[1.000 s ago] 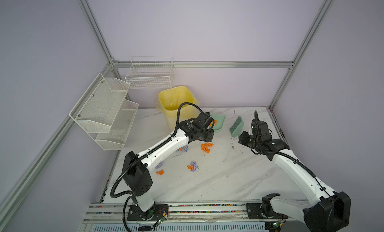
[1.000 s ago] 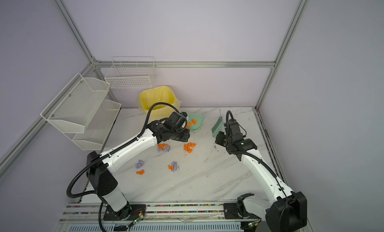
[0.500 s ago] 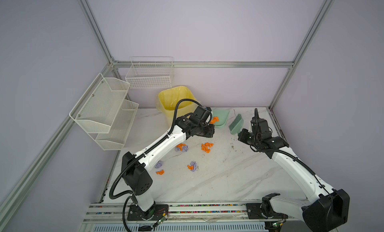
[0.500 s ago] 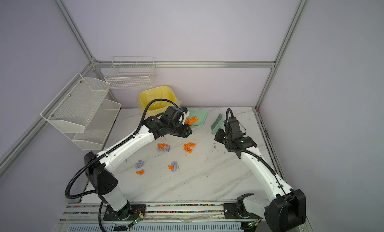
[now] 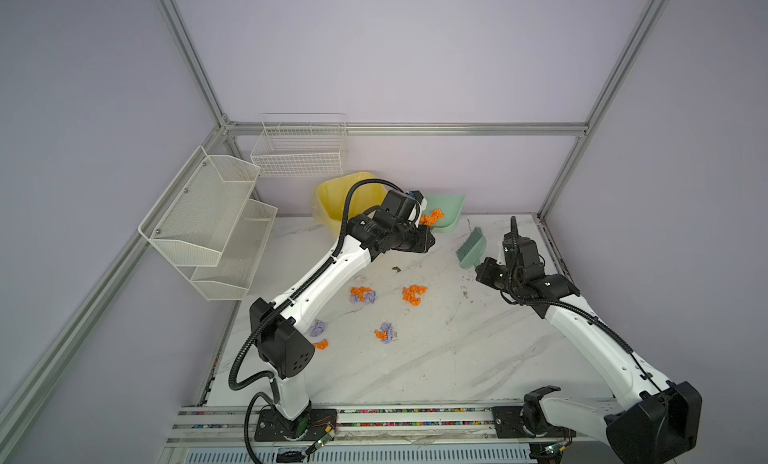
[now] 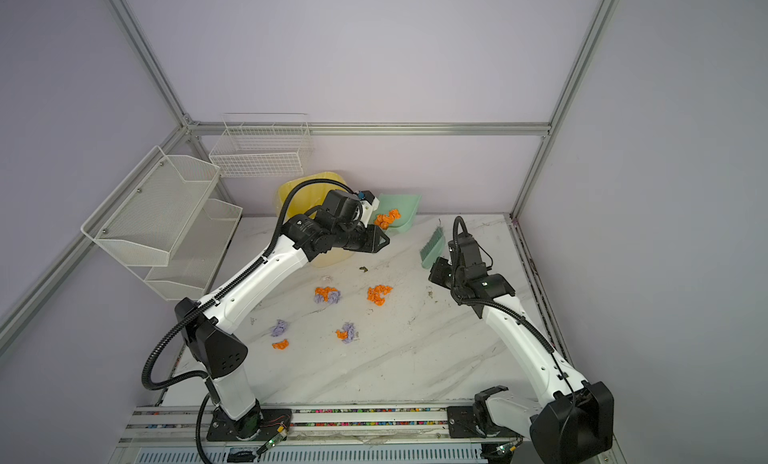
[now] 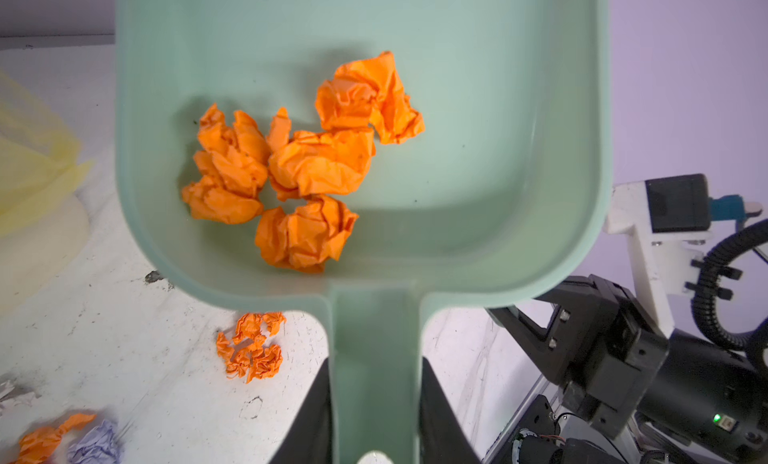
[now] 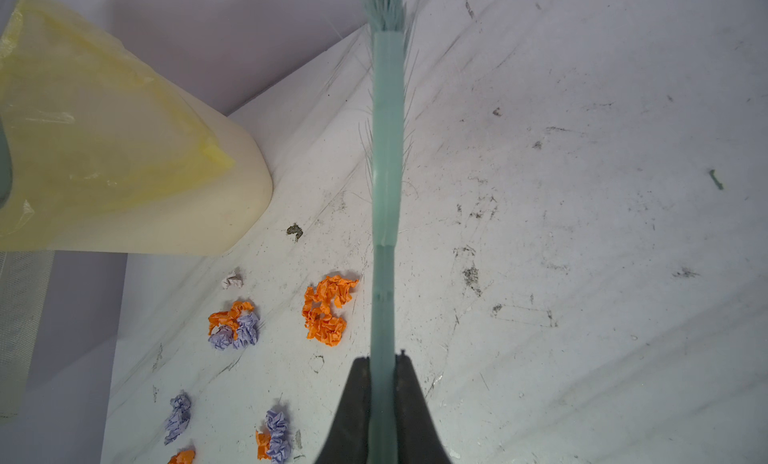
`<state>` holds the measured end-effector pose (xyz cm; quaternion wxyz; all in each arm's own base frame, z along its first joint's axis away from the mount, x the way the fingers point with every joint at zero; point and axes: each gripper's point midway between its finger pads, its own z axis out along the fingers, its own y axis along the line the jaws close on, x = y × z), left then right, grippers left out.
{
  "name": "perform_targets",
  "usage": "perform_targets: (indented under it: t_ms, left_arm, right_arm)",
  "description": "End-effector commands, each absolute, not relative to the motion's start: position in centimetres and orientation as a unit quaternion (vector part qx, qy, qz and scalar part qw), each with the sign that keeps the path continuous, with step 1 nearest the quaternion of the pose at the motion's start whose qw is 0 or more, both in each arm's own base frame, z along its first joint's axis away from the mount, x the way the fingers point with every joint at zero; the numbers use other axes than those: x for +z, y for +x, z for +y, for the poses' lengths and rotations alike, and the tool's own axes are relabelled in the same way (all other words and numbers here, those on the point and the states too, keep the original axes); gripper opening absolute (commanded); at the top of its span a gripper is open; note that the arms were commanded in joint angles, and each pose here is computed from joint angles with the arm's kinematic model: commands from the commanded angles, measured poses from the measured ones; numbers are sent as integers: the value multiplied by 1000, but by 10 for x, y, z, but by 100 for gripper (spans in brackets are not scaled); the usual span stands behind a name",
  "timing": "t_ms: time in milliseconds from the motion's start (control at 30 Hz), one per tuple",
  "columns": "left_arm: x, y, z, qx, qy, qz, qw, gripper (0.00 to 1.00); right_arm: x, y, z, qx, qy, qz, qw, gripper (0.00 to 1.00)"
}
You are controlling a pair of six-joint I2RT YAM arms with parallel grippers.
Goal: Sweep away the paper scraps from the table
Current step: 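Lift the scrap-filled dustpan with the left gripper and carry it toward the yellow bin, then tilt the dustpan over the yellow bin with the left gripper to dump scraps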
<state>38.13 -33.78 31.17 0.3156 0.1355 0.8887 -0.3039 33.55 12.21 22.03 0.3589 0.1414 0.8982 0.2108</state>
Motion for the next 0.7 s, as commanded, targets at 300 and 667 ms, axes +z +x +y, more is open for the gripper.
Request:
perform_targets:
  t_ms: [300, 667]
  left_arm:
    - [388, 401, -334, -392, 105, 840, 361, 11]
    - [407, 416, -288, -431, 43, 818, 379, 12]
  right_arm:
    - [233, 336, 122, 216, 126, 891, 379, 0]
    - [237, 335, 123, 219, 122, 892, 377, 0]
